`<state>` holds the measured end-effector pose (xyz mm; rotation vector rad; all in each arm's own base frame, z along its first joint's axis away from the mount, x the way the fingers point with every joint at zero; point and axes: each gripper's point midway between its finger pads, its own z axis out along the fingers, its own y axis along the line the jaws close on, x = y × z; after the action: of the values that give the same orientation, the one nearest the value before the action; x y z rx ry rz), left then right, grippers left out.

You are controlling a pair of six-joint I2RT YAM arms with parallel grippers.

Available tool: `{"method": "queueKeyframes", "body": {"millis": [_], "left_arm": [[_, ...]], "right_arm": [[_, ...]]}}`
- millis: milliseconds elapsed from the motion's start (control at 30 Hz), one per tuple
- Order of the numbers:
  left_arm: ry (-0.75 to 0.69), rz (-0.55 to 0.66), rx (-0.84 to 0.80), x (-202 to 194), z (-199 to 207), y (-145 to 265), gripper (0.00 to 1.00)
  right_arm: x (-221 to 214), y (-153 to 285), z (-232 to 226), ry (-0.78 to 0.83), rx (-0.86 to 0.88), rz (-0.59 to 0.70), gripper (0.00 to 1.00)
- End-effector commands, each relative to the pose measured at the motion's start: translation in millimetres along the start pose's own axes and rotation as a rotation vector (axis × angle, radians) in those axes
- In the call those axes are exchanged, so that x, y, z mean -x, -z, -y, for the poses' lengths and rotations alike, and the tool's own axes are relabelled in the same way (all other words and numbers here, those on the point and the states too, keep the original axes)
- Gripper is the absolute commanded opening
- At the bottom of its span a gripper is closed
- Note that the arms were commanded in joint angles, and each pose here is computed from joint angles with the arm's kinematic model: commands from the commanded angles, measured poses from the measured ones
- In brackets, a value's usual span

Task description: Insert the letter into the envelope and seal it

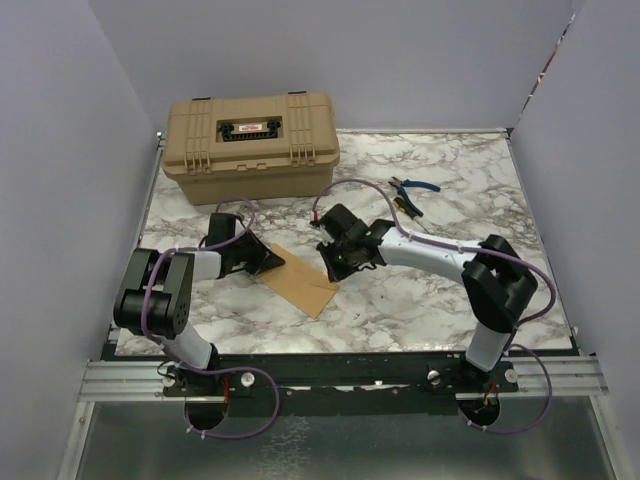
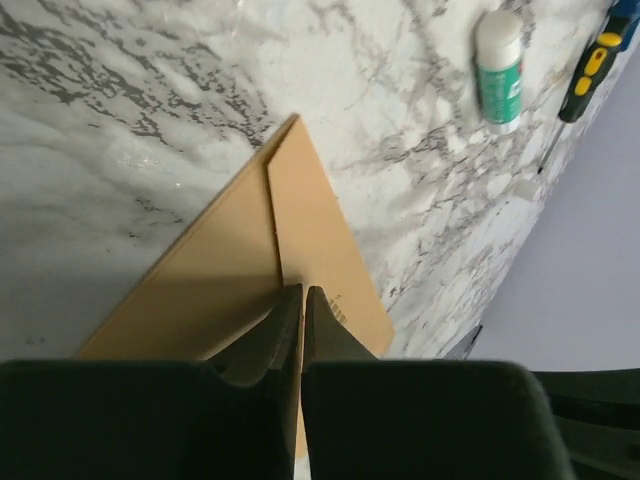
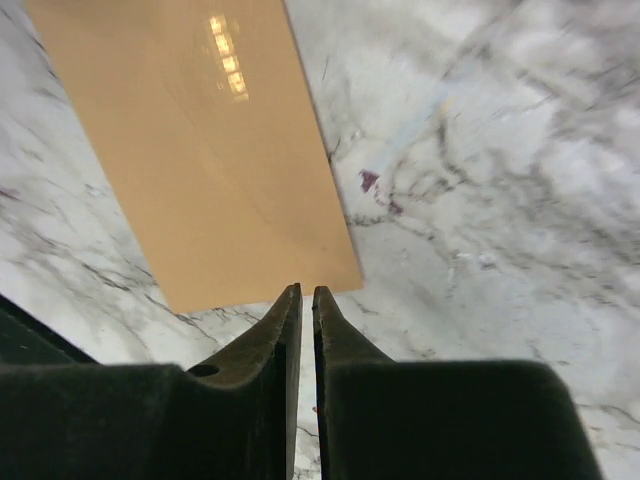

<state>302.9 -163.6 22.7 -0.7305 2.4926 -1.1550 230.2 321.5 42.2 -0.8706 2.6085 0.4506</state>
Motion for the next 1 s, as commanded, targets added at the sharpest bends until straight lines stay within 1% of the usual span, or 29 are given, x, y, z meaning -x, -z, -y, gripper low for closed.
{"method": "queueKeyframes", "body": {"millis": [0, 67, 133, 200, 267, 333, 467, 500, 567, 633, 667, 800, 967], "left_arm": [[-0.137, 0.150, 0.016, 30.6, 23.3, 19.7, 0.09], [-0.185, 0.208, -0.023, 40.4, 44.8, 33.0, 0.17], [-0.214, 0.277, -0.024, 49.3, 56.3, 47.2, 0.23], [-0.226, 0.350, -0.002, 56.0, 60.1, 61.7, 0.29], [-0.242, 0.411, 0.009, 59.1, 62.4, 75.9, 0.36], [-0.258, 0.478, 0.040, 63.0, 60.7, 90.5, 0.50], [-0.298, 0.617, 0.124, 72.9, 54.6, 122.4, 0.82], [-0.308, 0.653, 0.144, 75.5, 53.5, 131.2, 0.87], [-0.318, 0.713, 0.186, 79.6, 50.2, 145.8, 0.94], [-0.331, 0.746, 0.218, 82.4, 48.5, 155.6, 0.99], [-0.331, 0.752, 0.234, 83.6, 47.2, 158.0, 0.99], [-0.317, 0.751, 0.238, 83.7, 47.5, 158.7, 0.99], [-0.285, 0.711, 0.213, 79.2, 48.4, 150.0, 0.99]], "right_arm": [[64.8, 50.8, -7.6, -0.094, 0.083, 0.183, 0.15], [78.3, 56.6, -2.0, -0.104, 0.070, 0.222, 0.18], [86.6, 60.5, 6.7, -0.117, 0.035, 0.250, 0.20], [93.4, 66.2, 18.4, -0.141, -0.012, 0.284, 0.20], [98.5, 71.4, 28.6, -0.165, -0.042, 0.316, 0.25], [103.7, 77.1, 45.7, -0.195, -0.106, 0.354, 0.28], [102.3, 80.2, 70.2, -0.211, -0.187, 0.370, 0.45], [100.8, 80.3, 74.8, -0.209, -0.196, 0.369, 0.50], [98.3, 77.5, 84.6, -0.200, -0.203, 0.365, 0.61], [98.7, 69.7, 88.1, -0.151, -0.179, 0.357, 0.69], [99.2, 64.1, 90.9, -0.114, -0.178, 0.348, 0.71], [109.7, 36.1, 100.4, 0.031, -0.173, 0.325, 0.71], [132.4, 9.5, 104.0, 0.163, -0.112, 0.370, 0.69]]}}
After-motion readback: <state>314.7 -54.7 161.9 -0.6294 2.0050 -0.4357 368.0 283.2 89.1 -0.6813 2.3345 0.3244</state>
